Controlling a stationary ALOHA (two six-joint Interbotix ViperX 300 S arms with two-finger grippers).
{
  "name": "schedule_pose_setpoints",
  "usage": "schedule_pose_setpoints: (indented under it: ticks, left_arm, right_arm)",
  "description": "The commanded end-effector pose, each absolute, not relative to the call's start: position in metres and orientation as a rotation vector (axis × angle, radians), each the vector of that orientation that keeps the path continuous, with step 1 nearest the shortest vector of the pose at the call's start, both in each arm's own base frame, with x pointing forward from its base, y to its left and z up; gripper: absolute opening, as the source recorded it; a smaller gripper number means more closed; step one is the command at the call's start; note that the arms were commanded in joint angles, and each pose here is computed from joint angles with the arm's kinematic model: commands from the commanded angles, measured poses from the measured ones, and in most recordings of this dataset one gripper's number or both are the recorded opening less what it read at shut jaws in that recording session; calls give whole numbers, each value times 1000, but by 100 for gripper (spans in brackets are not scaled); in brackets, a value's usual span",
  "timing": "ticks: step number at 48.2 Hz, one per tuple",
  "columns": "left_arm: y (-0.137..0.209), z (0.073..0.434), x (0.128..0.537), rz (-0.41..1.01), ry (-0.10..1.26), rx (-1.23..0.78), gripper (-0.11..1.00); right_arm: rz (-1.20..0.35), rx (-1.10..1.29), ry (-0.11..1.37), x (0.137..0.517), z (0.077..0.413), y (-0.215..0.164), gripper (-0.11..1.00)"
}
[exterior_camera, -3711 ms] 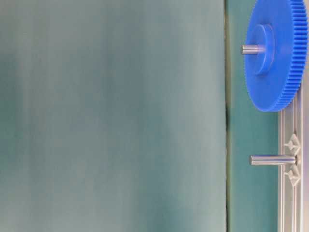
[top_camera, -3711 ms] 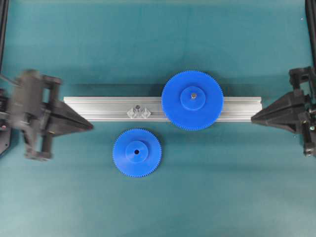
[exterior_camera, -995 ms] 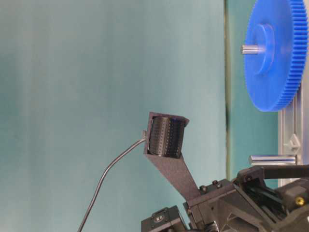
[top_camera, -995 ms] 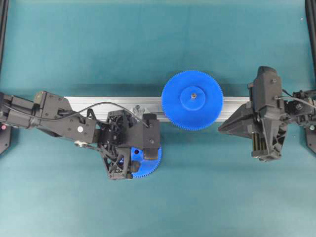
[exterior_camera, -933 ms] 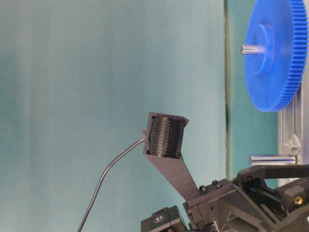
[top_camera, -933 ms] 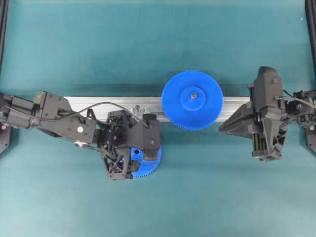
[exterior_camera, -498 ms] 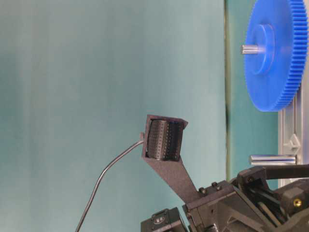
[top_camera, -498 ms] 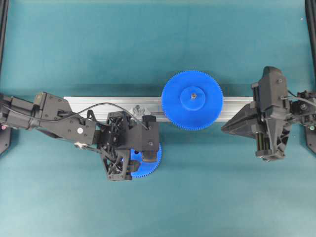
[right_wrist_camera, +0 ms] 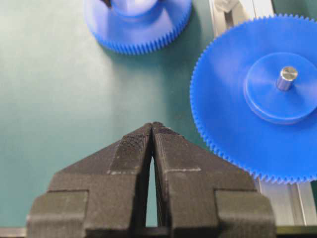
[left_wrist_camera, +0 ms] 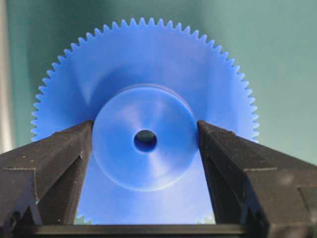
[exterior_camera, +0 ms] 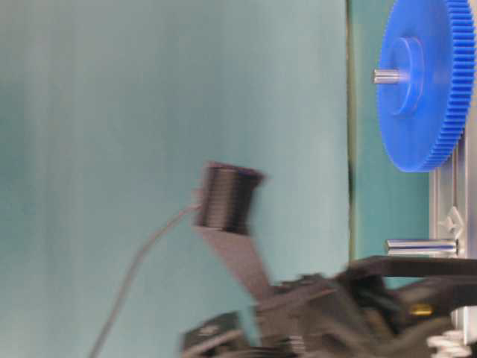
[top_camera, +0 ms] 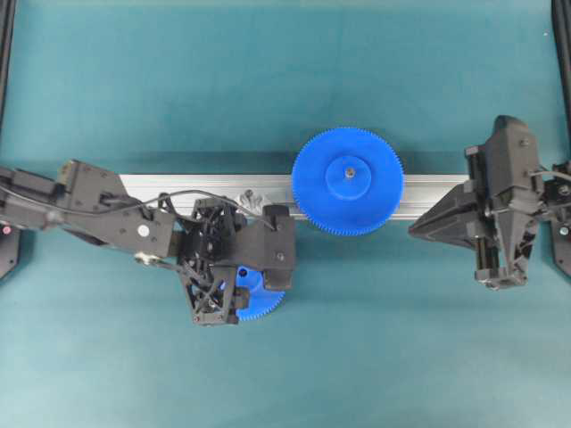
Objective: Insert the small gear onto the shaft.
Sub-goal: 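Lift the gear and carry it over the empty left shaft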
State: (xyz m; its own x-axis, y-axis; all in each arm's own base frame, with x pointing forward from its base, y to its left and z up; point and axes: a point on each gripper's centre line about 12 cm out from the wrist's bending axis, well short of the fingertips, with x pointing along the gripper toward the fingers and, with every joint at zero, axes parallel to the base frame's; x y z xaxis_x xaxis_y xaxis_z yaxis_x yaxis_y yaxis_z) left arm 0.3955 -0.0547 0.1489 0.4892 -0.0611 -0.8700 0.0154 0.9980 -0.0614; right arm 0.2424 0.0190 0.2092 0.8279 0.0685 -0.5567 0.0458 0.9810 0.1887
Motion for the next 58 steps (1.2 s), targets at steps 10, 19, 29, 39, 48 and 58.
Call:
schedule_pose_setpoints:
  ticks: [10, 19, 29, 39, 48, 58]
  left_arm:
    - [-51, 209, 402, -63, 918, -33, 72]
    - [-37, 234, 394, -54, 889, -7, 72]
    - [-5, 248, 384, 5, 883, -7, 72]
    - [14, 249, 382, 13, 885, 53, 72]
    - [26, 238, 381, 22, 909, 76, 72]
    - [32, 218, 389, 32, 930, 72, 72]
  right_arm:
    - [12, 208, 564, 242, 215, 19, 11]
    - [11, 207, 570, 241, 213, 18, 11]
    - [6, 208, 576, 241, 211, 17, 11]
    - [0, 210, 571, 241, 212, 16, 11]
    - [1, 210, 568, 241, 213, 16, 11]
    - [1, 211, 560, 239, 211, 16, 11]
